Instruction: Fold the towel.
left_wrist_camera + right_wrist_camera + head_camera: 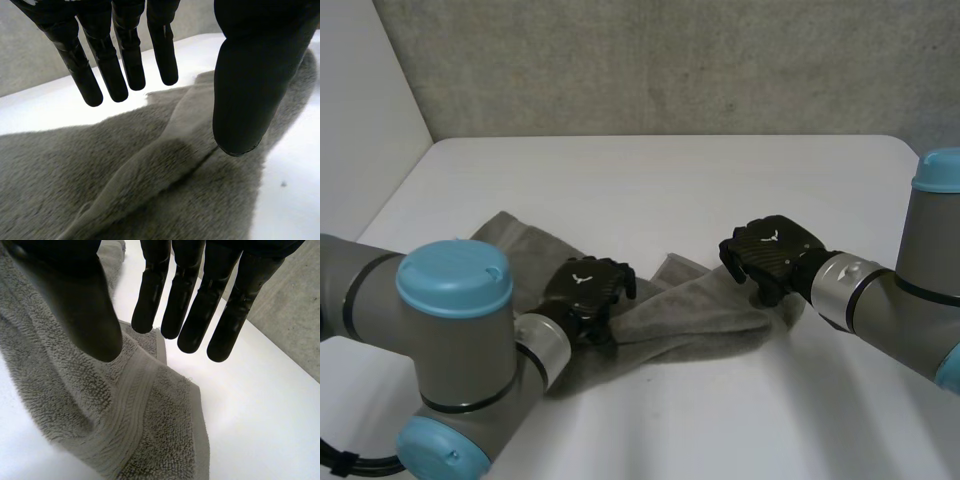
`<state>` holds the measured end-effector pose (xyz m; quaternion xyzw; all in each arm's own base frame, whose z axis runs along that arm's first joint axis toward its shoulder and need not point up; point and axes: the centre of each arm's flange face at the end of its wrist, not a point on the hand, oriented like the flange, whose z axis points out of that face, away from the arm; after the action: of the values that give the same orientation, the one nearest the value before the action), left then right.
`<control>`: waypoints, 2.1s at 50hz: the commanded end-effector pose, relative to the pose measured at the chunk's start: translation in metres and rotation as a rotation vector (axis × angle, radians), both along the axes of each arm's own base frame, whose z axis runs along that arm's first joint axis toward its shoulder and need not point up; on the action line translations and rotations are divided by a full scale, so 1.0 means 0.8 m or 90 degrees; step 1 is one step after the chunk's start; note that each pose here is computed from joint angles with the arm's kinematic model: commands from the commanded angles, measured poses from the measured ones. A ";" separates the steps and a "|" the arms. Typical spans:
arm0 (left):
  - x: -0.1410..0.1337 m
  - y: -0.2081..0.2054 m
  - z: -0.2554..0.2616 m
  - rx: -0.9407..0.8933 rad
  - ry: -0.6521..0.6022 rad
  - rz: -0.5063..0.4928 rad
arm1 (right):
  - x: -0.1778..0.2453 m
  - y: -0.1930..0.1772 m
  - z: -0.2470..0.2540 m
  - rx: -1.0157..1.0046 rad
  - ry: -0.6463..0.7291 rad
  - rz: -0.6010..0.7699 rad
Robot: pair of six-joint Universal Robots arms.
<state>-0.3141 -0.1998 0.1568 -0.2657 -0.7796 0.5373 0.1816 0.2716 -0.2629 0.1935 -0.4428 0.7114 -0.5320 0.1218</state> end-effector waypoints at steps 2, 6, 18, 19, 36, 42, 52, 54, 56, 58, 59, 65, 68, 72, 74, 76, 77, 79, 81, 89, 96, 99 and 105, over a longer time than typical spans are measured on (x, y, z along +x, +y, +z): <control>0.015 -0.010 0.004 0.005 -0.014 0.023 | 0.013 -0.008 -0.003 0.006 -0.014 0.029; 0.016 -0.010 0.009 -0.001 -0.010 0.024 | 0.018 -0.016 -0.003 0.017 -0.014 0.033; 0.027 -0.008 0.014 -0.002 -0.010 0.036 | 0.038 -0.068 -0.016 0.072 -0.018 0.022; 0.028 -0.007 0.012 0.000 -0.012 0.037 | 0.040 -0.074 -0.018 0.070 -0.017 0.019; 0.034 -0.010 0.008 0.007 -0.016 0.046 | 0.052 -0.108 -0.059 0.120 0.005 0.014; 0.034 -0.010 0.009 0.005 -0.014 0.046 | 0.053 -0.114 -0.070 0.125 0.009 0.011; 0.035 -0.012 0.009 0.005 -0.014 0.049 | 0.052 -0.115 -0.077 0.129 0.014 0.006; 0.035 -0.012 0.009 0.004 -0.013 0.049 | 0.052 -0.115 -0.079 0.130 0.015 0.006; 0.035 -0.012 0.008 0.006 -0.014 0.049 | 0.052 -0.114 -0.080 0.133 0.016 0.007; 0.035 -0.012 0.008 0.006 -0.014 0.049 | 0.051 -0.114 -0.080 0.133 0.015 0.007; 0.035 -0.012 0.008 0.006 -0.014 0.049 | 0.051 -0.114 -0.082 0.136 0.016 0.008; 0.035 -0.012 0.008 0.006 -0.014 0.049 | 0.048 -0.115 -0.083 0.139 0.016 0.006; 0.035 -0.012 0.008 0.006 -0.014 0.049 | 0.046 -0.116 -0.082 0.140 0.015 0.004; 0.035 -0.012 0.008 0.006 -0.014 0.049 | 0.046 -0.117 -0.079 0.138 0.011 0.001; 0.035 -0.012 0.007 0.006 -0.015 0.049 | 0.046 -0.117 -0.078 0.137 0.010 -0.001; 0.035 -0.012 0.007 0.006 -0.015 0.049 | 0.045 -0.117 -0.075 0.136 0.010 -0.001; 0.036 -0.013 0.007 0.006 -0.015 0.050 | 0.045 -0.117 -0.072 0.133 0.008 -0.001; 0.035 -0.012 0.007 0.006 -0.014 0.049 | 0.045 -0.116 -0.066 0.130 0.004 -0.001; 0.035 -0.014 0.008 0.003 -0.013 0.050 | 0.043 -0.114 -0.051 0.122 -0.003 -0.004; 0.042 -0.027 0.011 -0.002 -0.009 0.070 | 0.024 -0.105 -0.006 0.101 -0.017 -0.016; 0.050 -0.040 0.012 -0.007 -0.010 0.089 | -0.001 -0.083 0.041 0.068 -0.048 -0.008; 0.057 -0.049 0.011 -0.012 -0.015 0.100 | -0.018 -0.067 0.067 0.049 -0.068 -0.001; 0.064 -0.067 0.009 -0.038 -0.021 0.114 | -0.051 -0.040 0.099 0.027 -0.092 -0.009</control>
<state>-0.2688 -0.2399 0.1655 -0.2119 -0.7941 0.5554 0.1265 0.2548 -0.3159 0.2493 -0.4059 0.7244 -0.5291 0.1746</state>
